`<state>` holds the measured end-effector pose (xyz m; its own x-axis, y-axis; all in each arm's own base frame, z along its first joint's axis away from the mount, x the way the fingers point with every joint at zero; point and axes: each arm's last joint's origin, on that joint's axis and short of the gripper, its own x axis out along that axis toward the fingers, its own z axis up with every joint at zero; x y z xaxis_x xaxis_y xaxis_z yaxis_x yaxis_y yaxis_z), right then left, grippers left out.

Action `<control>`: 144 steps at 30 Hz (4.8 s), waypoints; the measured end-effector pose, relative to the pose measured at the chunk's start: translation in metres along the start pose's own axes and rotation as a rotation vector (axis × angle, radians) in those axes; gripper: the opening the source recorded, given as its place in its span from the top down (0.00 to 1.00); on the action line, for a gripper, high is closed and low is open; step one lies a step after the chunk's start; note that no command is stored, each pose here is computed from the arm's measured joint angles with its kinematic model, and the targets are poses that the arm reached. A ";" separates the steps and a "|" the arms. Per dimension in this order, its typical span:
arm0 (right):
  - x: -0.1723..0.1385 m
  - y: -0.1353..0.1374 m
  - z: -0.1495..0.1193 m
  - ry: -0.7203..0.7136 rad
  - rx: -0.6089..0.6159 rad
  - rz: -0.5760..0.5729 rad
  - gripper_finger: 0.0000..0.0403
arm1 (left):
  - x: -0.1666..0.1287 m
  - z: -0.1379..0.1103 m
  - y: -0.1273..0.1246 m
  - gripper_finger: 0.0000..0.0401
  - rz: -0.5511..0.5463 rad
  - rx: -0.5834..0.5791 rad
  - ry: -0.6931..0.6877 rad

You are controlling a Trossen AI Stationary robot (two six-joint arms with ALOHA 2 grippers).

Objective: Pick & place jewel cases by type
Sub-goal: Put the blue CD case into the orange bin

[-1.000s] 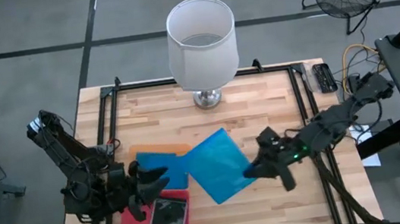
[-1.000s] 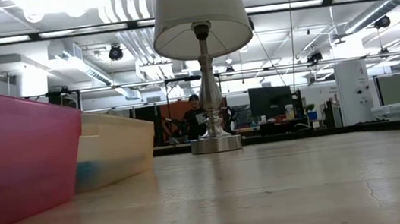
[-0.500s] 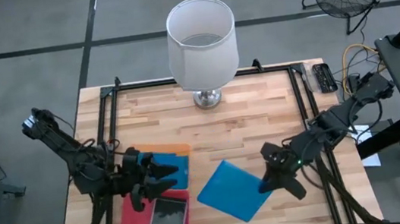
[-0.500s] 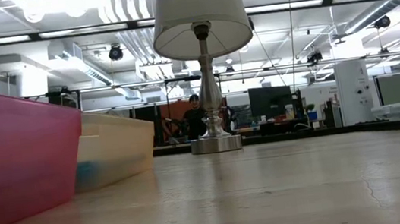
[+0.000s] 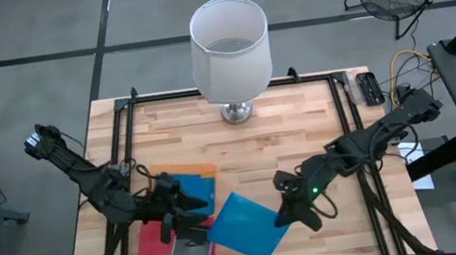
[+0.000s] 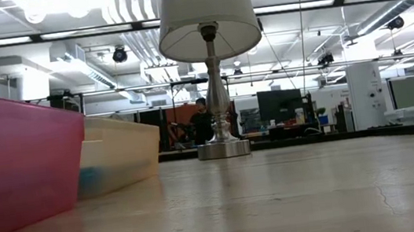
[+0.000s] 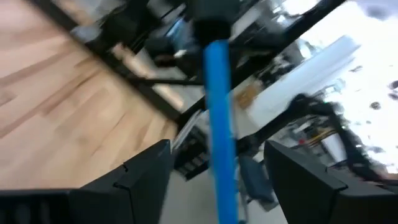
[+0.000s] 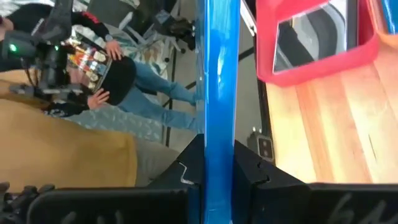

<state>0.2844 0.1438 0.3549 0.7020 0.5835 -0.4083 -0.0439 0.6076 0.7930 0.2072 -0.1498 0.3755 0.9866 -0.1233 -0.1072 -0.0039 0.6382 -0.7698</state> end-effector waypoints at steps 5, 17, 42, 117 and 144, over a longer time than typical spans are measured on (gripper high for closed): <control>0.013 0.001 0.016 -0.007 -0.024 0.003 0.94 | 0.005 -0.007 0.005 0.40 0.032 -0.009 0.049; 0.036 0.003 0.040 0.099 -0.092 -0.018 0.94 | 0.007 -0.013 0.001 0.40 -0.070 -0.015 0.179; 0.028 0.002 0.041 0.101 -0.151 -0.071 0.94 | 0.015 -0.018 0.002 0.44 -0.052 -0.039 0.182; -0.078 0.080 -0.035 -0.243 -0.306 -0.185 0.44 | -0.107 -0.057 0.216 0.98 0.491 -0.663 0.167; -0.079 0.073 -0.039 -0.192 -0.361 -0.249 0.44 | -0.077 -0.078 0.224 0.68 0.422 -0.740 0.123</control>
<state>0.1983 0.1629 0.4279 0.8398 0.3066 -0.4479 -0.0776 0.8845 0.4601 0.1176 -0.0565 0.1628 0.8539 -0.0960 -0.5115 -0.5144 -0.0055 -0.8576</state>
